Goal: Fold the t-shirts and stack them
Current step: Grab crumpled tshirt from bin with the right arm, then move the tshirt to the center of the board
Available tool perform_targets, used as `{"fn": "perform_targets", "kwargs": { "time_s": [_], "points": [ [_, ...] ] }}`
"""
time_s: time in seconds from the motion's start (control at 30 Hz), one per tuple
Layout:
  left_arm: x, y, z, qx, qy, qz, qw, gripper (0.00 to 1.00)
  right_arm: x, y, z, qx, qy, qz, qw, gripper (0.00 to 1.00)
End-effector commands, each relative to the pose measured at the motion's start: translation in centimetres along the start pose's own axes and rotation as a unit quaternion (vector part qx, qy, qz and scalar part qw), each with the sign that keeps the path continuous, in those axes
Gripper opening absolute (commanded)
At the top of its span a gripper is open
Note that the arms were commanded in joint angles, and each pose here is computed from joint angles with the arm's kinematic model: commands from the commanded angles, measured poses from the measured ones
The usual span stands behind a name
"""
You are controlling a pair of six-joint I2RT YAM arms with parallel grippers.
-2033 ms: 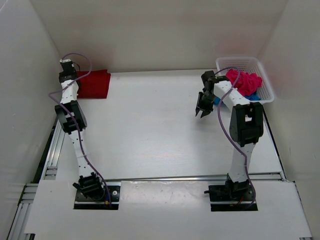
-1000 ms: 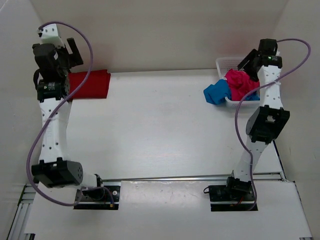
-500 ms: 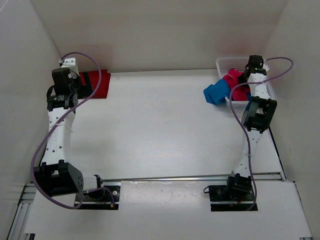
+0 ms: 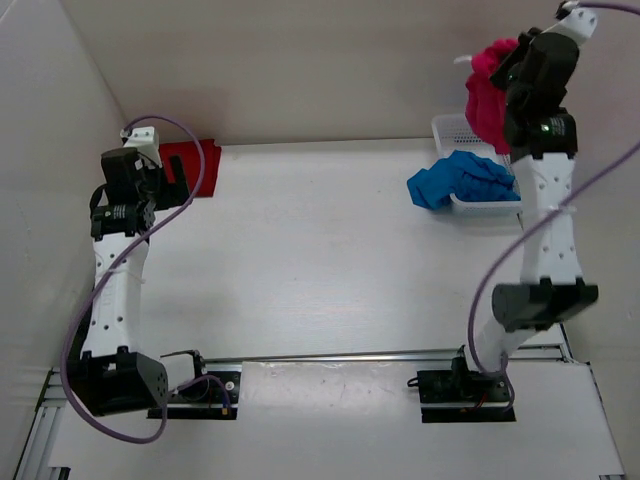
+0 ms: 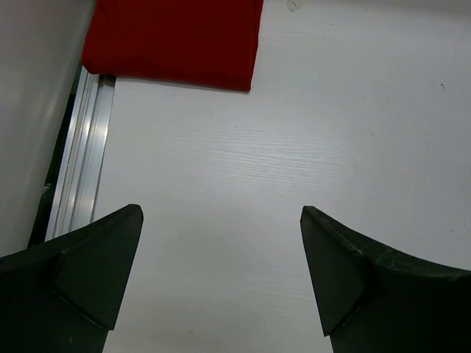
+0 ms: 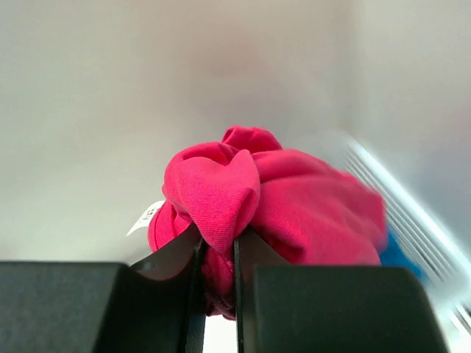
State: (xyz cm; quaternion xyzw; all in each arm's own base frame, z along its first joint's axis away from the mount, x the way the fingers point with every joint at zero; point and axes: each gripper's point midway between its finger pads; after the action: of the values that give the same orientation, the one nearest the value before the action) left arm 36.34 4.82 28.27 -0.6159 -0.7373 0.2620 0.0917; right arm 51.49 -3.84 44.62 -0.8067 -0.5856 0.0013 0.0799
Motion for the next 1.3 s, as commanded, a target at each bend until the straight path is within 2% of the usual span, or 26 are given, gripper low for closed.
{"fn": "perform_targets", "kwargs": {
  "time_s": [0.0, 0.07, 0.1, 0.17, 0.2, 0.23, 0.27, 0.33, 0.37, 0.4, 0.43, 0.47, 0.5, 0.53, 0.57, 0.6, 0.67, 0.7, 0.83, 1.0, 1.07, 1.13, 1.17, 1.2, 1.23, 1.27],
  "points": [
    [-0.2, -2.2, 1.1, 0.004, 0.0, 0.008, 1.0, 1.0, 4.4, -11.6, -12.3, -0.167, -0.001, -0.12, 0.979, 0.0],
    [-0.2, -2.9, 1.9, 0.012, 0.0, 0.011, 1.0, 1.0, 7.4, -16.3, -14.2, -0.194, 0.012, -0.21, 0.958, 0.0],
    [-0.2, -3.2, 1.7, 0.007, 0.0, 0.012, 1.0, 1.0, 8.7, -20.3, -15.7, -0.214, 0.03, -0.26, 0.941, 0.0],
    [-0.3, -3.7, 2.5, 0.013, 0.0, 0.018, 1.0, 1.0, 10.8, -22.9, -15.0, -0.203, 0.056, -0.329, 0.921, 0.0],
    [-0.5, -3.8, 2.8, 0.019, 0.0, 0.025, 1.0, 1.0, 11.5, -25.5, -15.0, -0.193, 0.093, -0.368, 0.905, 0.0],
    [-0.8, -4.1, 3.0, 0.018, 0.0, 0.032, 0.999, 1.0, 12.9, -24.9, -12.2, -0.151, 0.104, -0.388, 0.903, 0.0],
    [-0.8, -4.4, 2.8, 0.013, 0.0, 0.033, 0.999, 1.0, 13.5, -26.1, -11.4, -0.127, 0.142, -0.406, 0.894, 0.0],
    [-1.0, -4.4, 2.8, 0.014, 0.0, 0.038, 0.999, 1.0, 14.7, -25.5, -7.6, -0.068, 0.164, -0.412, 0.894, 0.0],
    [-1.0, -4.4, 2.8, 0.014, 0.0, 0.038, 0.999, 1.0, 15.7, -23.8, -2.6, -0.003, 0.166, -0.403, 0.9, 0.0],
    [-1.0, -4.4, 2.8, 0.014, 0.0, 0.038, 0.999, 1.0, 15.9, -23.3, 0.0, 0.046, 0.199, -0.392, 0.897, 0.06],
    [-1.0, -4.5, 2.5, 0.01, 0.0, 0.039, 0.999, 1.0, 16.0, -22.4, 3.6, 0.102, 0.214, -0.368, 0.899, 0.17],
    [-1.3, -4.6, 2.8, 0.015, 0.002, 0.041, 0.999, 1.0, 15.0, -20.6, 9.9, 0.182, 0.225, -0.317, 0.903, 0.31],
    [-1.3, -4.6, 2.8, 0.015, 0.002, 0.041, 0.999, 1.0, 14.6, -19.8, 13.9, 0.234, 0.222, -0.293, 0.9, 0.59],
    [-1.2, -4.6, 3.0, 0.02, 0.002, 0.04, 0.999, 1.0, 14.5, -19.5, 16.9, 0.27, 0.21, -0.293, 0.893, 0.7],
    [-1.5, -4.7, 3.4, 0.027, 0.004, 0.043, 0.999, 1.0, 14.3, -19.1, 22.0, 0.342, 0.19, -0.291, 0.873, 0.75],
    [-2.0, -4.5, 3.7, 0.034, 0.009, 0.05, 0.998, 1.0, 13.5, -19.6, 25.1, 0.402, 0.162, -0.277, 0.858, 0.82],
    [-1.6, -4.3, 4.2, 0.043, 0.015, 0.032, 0.998, 1.0, 12.8, -19.3, 29.2, 0.455, 0.058, -0.262, 0.849, 0.83],
    [-1.8, -4.4, 4.6, 0.05, 0.019, 0.031, 0.998, 1.0, 10.6, -19.5, 31.8, 0.483, -0.019, -0.216, 0.848, 0.83],
    [-2.2, -3.7, 6.7, 0.087, 0.031, 0.028, 0.995, 1.0, 10.8, -22.4, 33.3, 0.463, -0.141, -0.205, 0.851, 0.86],
    [-4.2, -3.3, 9.9, 0.15, 0.048, 0.065, 0.985, 1.0, 10.7, -24.4, 37.3, 0.492, -0.149, -0.215, 0.83, 0.86],
    [-6.6, -3.7, 13.7, 0.216, 0.082, 0.098, 0.968, 1.0, 10.3, -24.1, 38.4, 0.503, -0.151, -0.205, 0.826, 0.85],
    [-8.6, -4.2, 16.5, 0.251, 0.121, 0.123, 0.952, 1.0, 9.4, -23.1, 39.2, 0.512, -0.151, -0.185, 0.825, 0.81],
    [-9.2, -4.4, 17.8, 0.262, 0.147, 0.122, 0.946, 1.0, 9.0, -22.6, 39.4, 0.514, -0.151, -0.174, 0.826, 0.75],
    [-10.6, -5.2, 21.3, 0.297, 0.194, 0.142, 0.924, 1.0, 7.8, -21.9, 39.8, 0.523, -0.143, -0.156, 0.826, 0.7],
    [-11.2, -5.0, 22.6, 0.3, 0.217, 0.144, 0.918, 1.0, 7.3, -21.5, 40.6, 0.531, -0.134, -0.151, 0.823, 0.61],
    [-11.6, -5.0, 24.2, 0.31, 0.239, 0.148, 0.908, 1.0, 7.0, -21.3, 40.8, 0.537, -0.115, -0.148, 0.822, 0.58]
  ]
}}
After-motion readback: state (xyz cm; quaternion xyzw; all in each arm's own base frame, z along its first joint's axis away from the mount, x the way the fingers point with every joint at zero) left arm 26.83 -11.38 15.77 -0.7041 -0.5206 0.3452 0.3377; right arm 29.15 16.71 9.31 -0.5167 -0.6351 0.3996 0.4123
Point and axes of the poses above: each gripper's point midway between its finger pads, its own y axis out along the fingers, its own x axis along the line the jaws close on, z = x × y, and after that the axes turned 12 degrees about -y, right-handed
